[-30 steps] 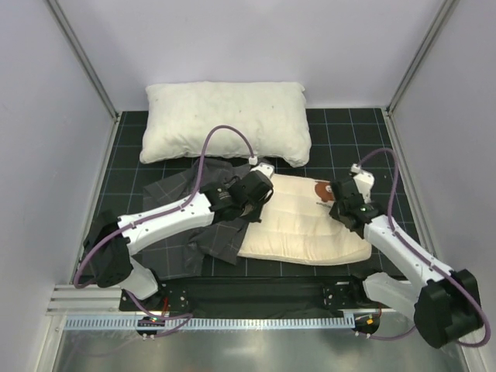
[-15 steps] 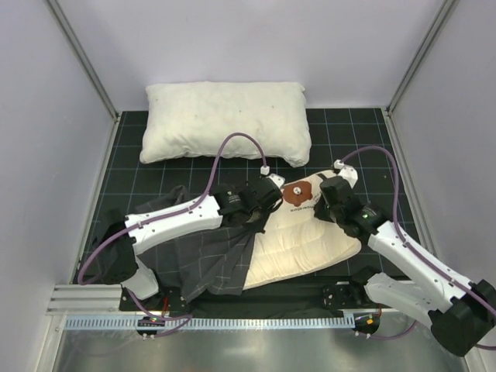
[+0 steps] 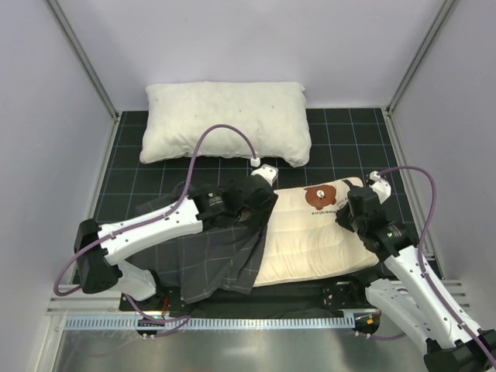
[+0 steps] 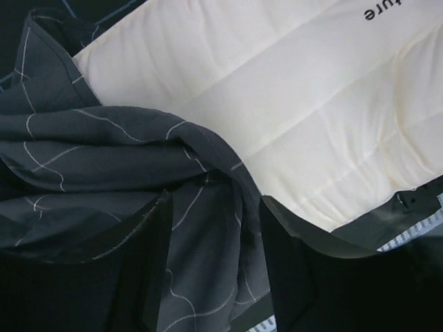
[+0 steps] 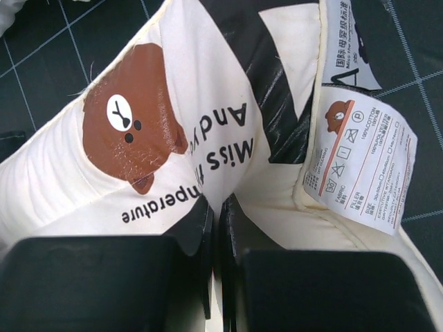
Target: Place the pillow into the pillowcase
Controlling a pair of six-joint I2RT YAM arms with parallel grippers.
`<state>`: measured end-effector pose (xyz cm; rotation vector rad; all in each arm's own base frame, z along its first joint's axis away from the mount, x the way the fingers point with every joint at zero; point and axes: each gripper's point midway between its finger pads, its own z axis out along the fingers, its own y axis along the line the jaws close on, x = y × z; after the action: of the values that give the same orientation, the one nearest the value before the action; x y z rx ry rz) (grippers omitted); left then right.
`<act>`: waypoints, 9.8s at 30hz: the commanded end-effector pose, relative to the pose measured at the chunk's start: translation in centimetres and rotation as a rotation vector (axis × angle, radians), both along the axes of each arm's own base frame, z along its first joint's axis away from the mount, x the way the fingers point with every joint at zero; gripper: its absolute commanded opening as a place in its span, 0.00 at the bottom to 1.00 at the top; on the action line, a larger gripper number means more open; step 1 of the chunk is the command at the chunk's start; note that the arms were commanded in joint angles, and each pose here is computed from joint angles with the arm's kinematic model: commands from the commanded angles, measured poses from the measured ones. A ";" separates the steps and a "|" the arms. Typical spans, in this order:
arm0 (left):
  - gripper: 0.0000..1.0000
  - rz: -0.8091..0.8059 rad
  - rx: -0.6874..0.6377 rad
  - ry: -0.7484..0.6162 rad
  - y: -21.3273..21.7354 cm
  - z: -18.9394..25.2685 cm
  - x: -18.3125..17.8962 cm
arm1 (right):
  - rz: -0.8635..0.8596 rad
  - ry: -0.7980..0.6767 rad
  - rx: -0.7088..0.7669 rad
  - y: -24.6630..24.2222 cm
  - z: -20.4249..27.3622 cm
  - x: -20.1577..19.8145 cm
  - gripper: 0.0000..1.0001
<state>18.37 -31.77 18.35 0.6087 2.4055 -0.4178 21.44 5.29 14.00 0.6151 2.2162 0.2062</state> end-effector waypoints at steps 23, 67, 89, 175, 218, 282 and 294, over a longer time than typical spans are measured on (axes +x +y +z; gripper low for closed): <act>0.75 0.001 0.196 -0.007 0.0 -6.8 -12.1 | -0.006 -0.042 0.003 0.5 -0.2 2.2 0.10; 0.00 0.070 -0.395 0.002 -5.4 9.0 2.0 | 0.416 -0.134 0.125 5.9 6.3 -1.1 0.80; 0.00 0.217 -0.340 0.007 0.7 7.0 10.6 | 0.831 0.010 -0.377 12.5 1.7 -4.4 1.00; 0.90 0.179 -0.246 -0.458 5.0 11.2 5.7 | 0.885 -0.308 0.152 15.1 10.5 7.4 0.04; 0.00 -0.328 -0.438 -0.138 -8.9 12.5 -1.4 | 0.911 -0.305 0.158 15.4 10.8 7.3 0.04; 0.00 -0.473 -1.178 0.052 -2.6 36.6 -11.0 | 1.058 -0.582 0.104 15.5 32.9 -3.5 0.04; 0.01 0.013 -0.704 -0.186 -0.7 23.7 -0.7 | 0.977 -0.585 -0.043 12.0 32.3 -3.9 0.04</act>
<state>15.58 -33.91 43.98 0.3434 1.8866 -1.2674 16.75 18.41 39.02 -0.6133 2.0531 0.7556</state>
